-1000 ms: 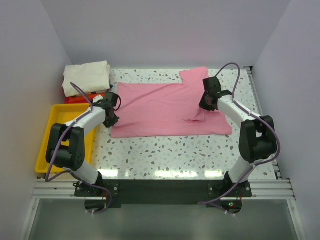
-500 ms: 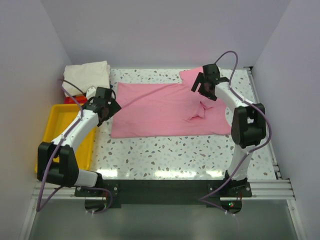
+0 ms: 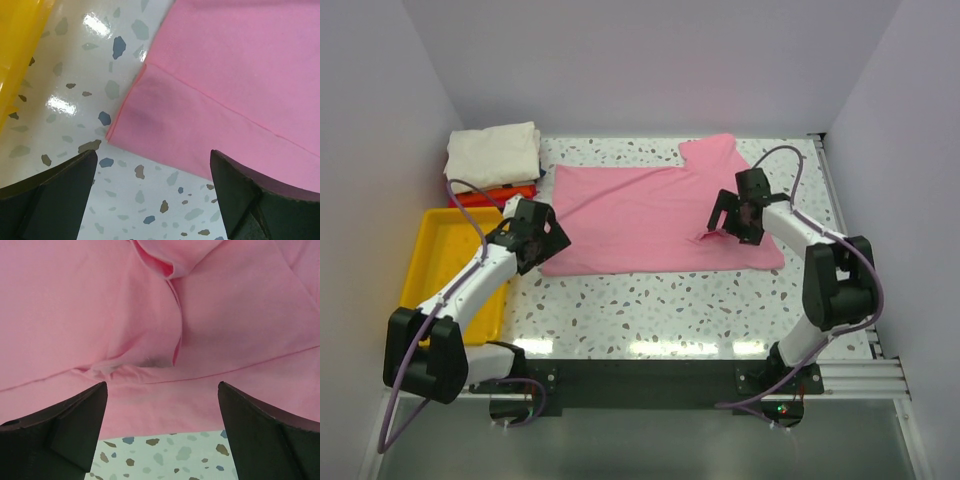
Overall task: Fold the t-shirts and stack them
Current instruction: Fold the tshirt
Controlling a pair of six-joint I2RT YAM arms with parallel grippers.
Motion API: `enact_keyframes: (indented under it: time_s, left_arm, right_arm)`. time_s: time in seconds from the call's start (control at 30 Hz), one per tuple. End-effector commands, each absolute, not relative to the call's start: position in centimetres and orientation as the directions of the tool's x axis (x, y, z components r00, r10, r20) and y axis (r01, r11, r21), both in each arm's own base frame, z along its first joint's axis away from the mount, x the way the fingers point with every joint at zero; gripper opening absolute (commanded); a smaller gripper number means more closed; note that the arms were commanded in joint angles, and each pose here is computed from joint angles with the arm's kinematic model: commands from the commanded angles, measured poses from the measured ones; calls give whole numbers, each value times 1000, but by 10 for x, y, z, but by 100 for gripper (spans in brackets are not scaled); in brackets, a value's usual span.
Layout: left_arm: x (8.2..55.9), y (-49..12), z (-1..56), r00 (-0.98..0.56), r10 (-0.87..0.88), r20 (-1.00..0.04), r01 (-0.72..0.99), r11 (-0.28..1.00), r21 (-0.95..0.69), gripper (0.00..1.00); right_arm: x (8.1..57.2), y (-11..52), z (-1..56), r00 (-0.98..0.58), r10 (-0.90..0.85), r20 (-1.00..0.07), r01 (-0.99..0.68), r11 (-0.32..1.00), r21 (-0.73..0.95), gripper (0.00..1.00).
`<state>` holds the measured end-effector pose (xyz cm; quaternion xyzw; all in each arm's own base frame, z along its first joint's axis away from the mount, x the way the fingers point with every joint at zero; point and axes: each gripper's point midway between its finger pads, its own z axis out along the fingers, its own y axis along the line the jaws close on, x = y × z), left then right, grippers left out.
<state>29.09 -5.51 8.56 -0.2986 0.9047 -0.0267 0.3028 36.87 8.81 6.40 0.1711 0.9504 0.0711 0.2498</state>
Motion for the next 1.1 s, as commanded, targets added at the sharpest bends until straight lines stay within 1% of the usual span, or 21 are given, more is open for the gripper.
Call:
enact_keyframes:
  time_s: [0.0, 0.03, 0.07, 0.1, 0.17, 0.2, 0.23, 0.37, 0.43, 0.5, 0.6, 0.77, 0.9, 1.07]
  left_arm:
    - [294, -58, 93, -623, -545, -562, -491, 831, -261, 100]
    - [293, -57, 92, -624, -545, -560, -494, 830, -258, 100]
    - [292, -57, 92, -625, -543, -561, -495, 831, -254, 100]
    - [290, -55, 91, -624, -543, -562, -500, 830, -246, 100]
    - [290, -54, 92, -621, -543, -565, -502, 830, -244, 100]
    - [290, -53, 93, -619, -542, -568, -505, 829, -240, 100]
    - [290, -52, 93, -621, -540, -568, -505, 830, -236, 100]
    - [290, -49, 97, -613, -539, -578, -515, 827, -225, 100]
    - [290, -48, 97, -611, -539, -580, -519, 826, -220, 100]
    - [288, -46, 98, -610, -538, -582, -523, 825, -215, 100]
    - [286, -44, 99, -606, -540, -585, -531, 822, -208, 100]
    - [285, -42, 102, -600, -539, -591, -533, 820, -207, 100]
    - [285, -41, 103, -599, -538, -593, -535, 820, -204, 100]
    - [284, -41, 102, -602, -540, -589, -539, 819, -200, 100]
  right_arm:
    - [384, 103, 64, -808, 363, -465, 243, 923, 298, 93]
    - [386, 104, 63, -807, 365, -463, 244, 922, 302, 89]
    - [388, 105, 60, -806, 370, -462, 247, 920, 305, 88]
    - [390, 105, 55, -807, 375, -457, 255, 918, 303, 83]
    - [396, 108, 55, -800, 380, -464, 252, 915, 315, 76]
    - [398, 110, 53, -803, 383, -456, 250, 912, 326, 69]
    - [400, 112, 54, -801, 388, -457, 249, 909, 335, 65]
    - [409, 120, 55, -793, 401, -458, 237, 896, 375, 64]
    - [413, 127, 55, -794, 413, -446, 231, 884, 407, 57]
    - [422, 130, 58, -783, 422, -457, 225, 877, 424, 51]
    - [432, 135, 59, -781, 421, -462, 212, 874, 438, 48]
    - [447, 147, 57, -789, 411, -456, 176, 863, 473, 51]
    - [460, 159, 58, -796, 372, -478, 121, 871, 476, 51]
    - [474, 179, 66, -795, 290, -533, 24, 893, 450, 52]
